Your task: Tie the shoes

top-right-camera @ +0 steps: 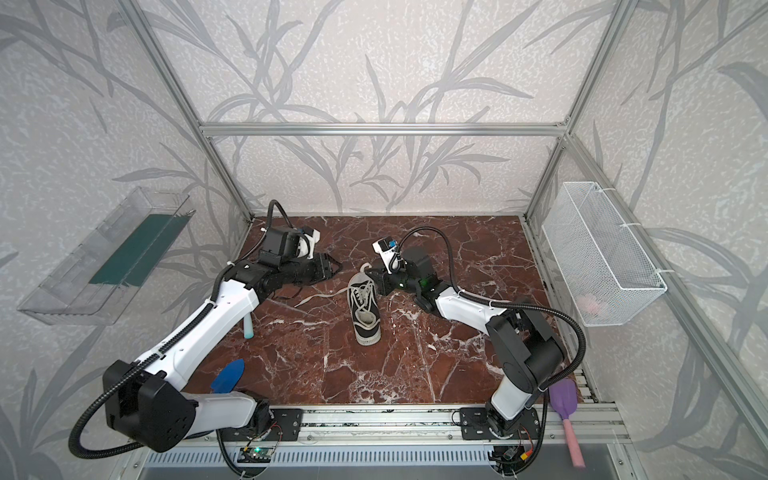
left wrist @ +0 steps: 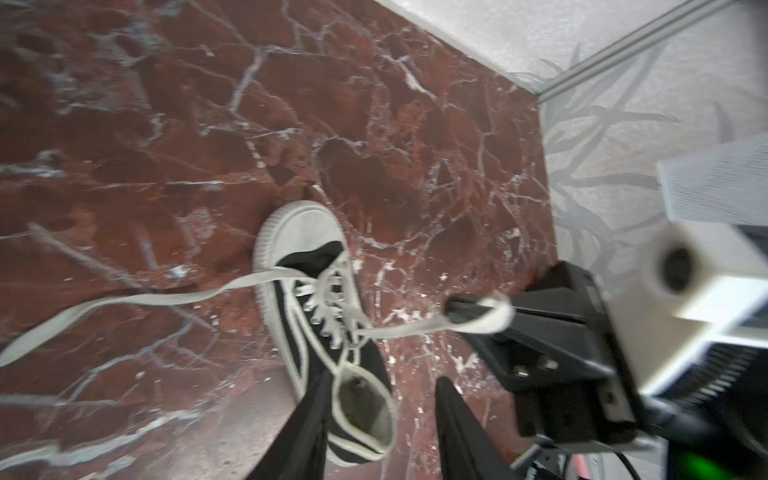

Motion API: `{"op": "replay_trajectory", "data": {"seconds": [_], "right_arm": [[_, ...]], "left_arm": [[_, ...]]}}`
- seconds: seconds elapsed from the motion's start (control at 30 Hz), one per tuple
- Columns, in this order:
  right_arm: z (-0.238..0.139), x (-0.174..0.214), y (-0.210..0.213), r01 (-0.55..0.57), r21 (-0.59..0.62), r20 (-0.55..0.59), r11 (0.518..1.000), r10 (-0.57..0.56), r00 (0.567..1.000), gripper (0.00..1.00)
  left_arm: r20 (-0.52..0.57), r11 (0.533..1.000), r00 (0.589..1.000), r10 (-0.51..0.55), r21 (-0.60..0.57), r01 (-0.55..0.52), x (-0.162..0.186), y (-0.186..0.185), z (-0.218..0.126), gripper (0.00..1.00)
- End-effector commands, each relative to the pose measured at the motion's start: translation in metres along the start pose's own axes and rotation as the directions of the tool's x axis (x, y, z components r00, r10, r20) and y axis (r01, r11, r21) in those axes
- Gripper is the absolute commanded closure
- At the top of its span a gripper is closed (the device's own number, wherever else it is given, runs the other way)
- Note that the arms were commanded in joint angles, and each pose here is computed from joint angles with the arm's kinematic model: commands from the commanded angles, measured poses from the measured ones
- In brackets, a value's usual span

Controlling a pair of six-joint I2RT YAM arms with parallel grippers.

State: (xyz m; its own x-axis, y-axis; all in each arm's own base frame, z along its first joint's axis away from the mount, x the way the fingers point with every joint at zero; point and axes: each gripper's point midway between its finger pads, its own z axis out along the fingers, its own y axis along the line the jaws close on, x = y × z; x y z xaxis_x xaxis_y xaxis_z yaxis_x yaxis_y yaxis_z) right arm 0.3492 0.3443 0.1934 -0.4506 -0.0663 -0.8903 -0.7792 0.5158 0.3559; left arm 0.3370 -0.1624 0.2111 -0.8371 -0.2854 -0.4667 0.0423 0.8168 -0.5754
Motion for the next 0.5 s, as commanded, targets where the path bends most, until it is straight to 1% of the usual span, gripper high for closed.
{"op": "replay_trajectory", "data": {"seconds": [0.0, 0.1, 0.17, 0.23, 0.37, 0.47], "right_arm": [[-0.01, -0.004, 0.005, 0.012, 0.013, 0.002, 1.0, -0.012, 1.0, 1.0], [-0.013, -0.002, 0.005, 0.016, 0.016, -0.003, 1.0, -0.016, 1.0, 1.0], [-0.013, 0.0, 0.005, 0.016, 0.015, -0.005, 1.0, -0.016, 1.0, 1.0], [-0.014, -0.001, 0.007, 0.016, 0.008, -0.002, 1.0, -0.016, 1.0, 1.0], [-0.016, -0.002, 0.008, 0.017, 0.006, -0.002, 1.0, -0.017, 1.0, 1.0], [-0.017, -0.005, 0.009, 0.02, -0.001, -0.003, 1.0, -0.02, 1.0, 1.0]], "left_arm": [[0.017, 0.995, 0.998, -0.068, -0.068, 0.069, 0.011, 0.034, 0.009, 0.52], [0.012, 0.989, 0.993, -0.114, -0.091, 0.115, 0.022, 0.056, 0.028, 0.48], [-0.002, 0.987, 0.99, -0.139, -0.087, 0.139, 0.027, 0.064, 0.041, 0.46], [-0.037, 0.991, 0.993, -0.115, -0.066, 0.112, 0.031, 0.065, 0.054, 0.44], [-0.098, 0.994, 0.994, -0.042, -0.102, 0.032, 0.034, 0.076, 0.073, 0.44], [-0.156, 0.99, 0.987, -0.03, -0.14, 0.008, 0.034, 0.084, 0.086, 0.43]]}}
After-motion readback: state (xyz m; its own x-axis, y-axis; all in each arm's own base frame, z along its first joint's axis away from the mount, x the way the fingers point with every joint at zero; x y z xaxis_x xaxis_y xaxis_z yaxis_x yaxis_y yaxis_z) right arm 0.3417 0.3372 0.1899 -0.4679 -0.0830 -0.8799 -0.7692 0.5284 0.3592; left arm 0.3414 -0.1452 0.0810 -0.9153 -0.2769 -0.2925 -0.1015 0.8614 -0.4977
